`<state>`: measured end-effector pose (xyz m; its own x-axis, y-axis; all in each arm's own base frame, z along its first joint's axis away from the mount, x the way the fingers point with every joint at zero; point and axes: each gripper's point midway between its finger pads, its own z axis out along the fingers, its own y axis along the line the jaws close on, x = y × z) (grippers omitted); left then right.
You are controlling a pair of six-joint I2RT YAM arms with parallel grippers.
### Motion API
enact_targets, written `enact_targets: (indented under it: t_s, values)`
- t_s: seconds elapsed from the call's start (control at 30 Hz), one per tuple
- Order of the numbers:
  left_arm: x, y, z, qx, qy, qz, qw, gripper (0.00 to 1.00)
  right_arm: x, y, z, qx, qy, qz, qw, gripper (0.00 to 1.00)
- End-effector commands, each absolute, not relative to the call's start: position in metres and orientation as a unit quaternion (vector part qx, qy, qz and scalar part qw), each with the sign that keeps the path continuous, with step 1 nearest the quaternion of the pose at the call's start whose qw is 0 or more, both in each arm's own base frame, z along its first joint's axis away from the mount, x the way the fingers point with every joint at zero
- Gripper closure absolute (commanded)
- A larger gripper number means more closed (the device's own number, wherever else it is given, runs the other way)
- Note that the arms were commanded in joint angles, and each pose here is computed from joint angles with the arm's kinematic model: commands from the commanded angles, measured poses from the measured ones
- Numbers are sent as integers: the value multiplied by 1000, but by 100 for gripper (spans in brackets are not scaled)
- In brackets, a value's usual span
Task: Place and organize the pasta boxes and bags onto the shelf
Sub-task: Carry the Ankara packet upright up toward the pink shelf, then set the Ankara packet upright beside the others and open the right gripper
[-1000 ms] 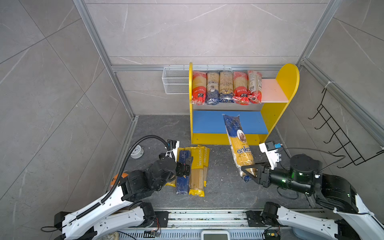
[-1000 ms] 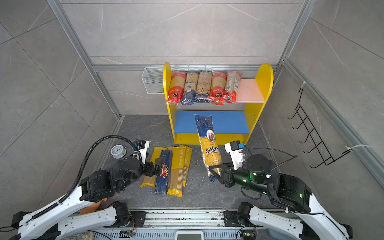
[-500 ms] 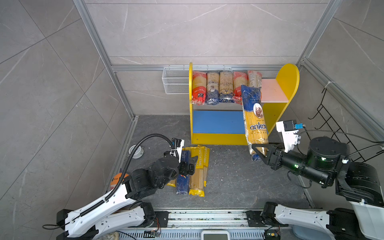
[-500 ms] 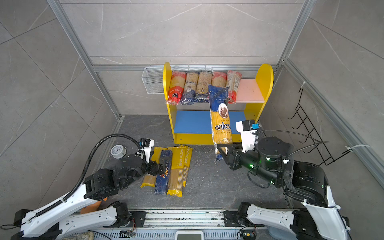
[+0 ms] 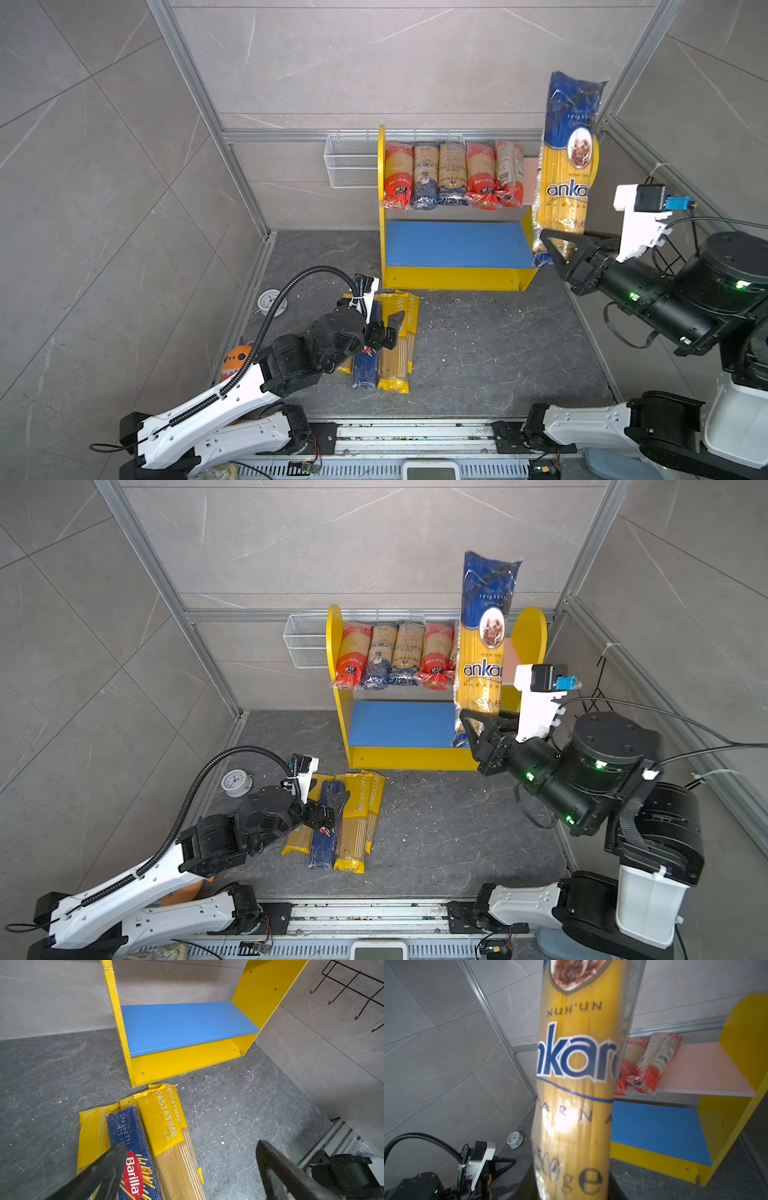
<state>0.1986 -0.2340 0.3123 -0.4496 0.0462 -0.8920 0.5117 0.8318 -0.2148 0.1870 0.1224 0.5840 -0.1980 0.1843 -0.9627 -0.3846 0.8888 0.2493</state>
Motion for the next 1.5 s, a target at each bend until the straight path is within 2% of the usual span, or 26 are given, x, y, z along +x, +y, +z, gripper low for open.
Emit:
enact_targets:
  t_s: [0.0, 0.13, 0.37, 0.67, 1.03, 1.17, 1.37, 1.47]
  values:
    - [202, -237, 333, 171, 798, -246, 522, 0, 192, 110, 624, -51, 699, 204, 684, 100]
    - [204, -240, 334, 176, 797, -243, 525, 0, 195, 110, 637, -48, 687, 197, 698, 100]
    - [207, -244, 334, 181, 798, -234, 525, 0, 204, 110, 641, -41, 684, 165, 709, 100]
    - [209, -245, 333, 182, 799, -227, 527, 0, 222, 130, 637, -36, 688, 167, 705, 100]
    - [209, -223, 333, 170, 800, -196, 541, 0, 286, 131, 618, -15, 714, 186, 675, 100]
    - [211, -217, 333, 171, 799, -180, 548, 0, 312, 104, 623, 9, 710, 192, 677, 100]
    - [218, -218, 337, 179, 798, -156, 553, 0, 381, 53, 603, 61, 719, 234, 652, 100]
    - [222, -220, 339, 183, 799, -147, 553, 0, 406, 38, 599, 61, 718, 221, 657, 100]
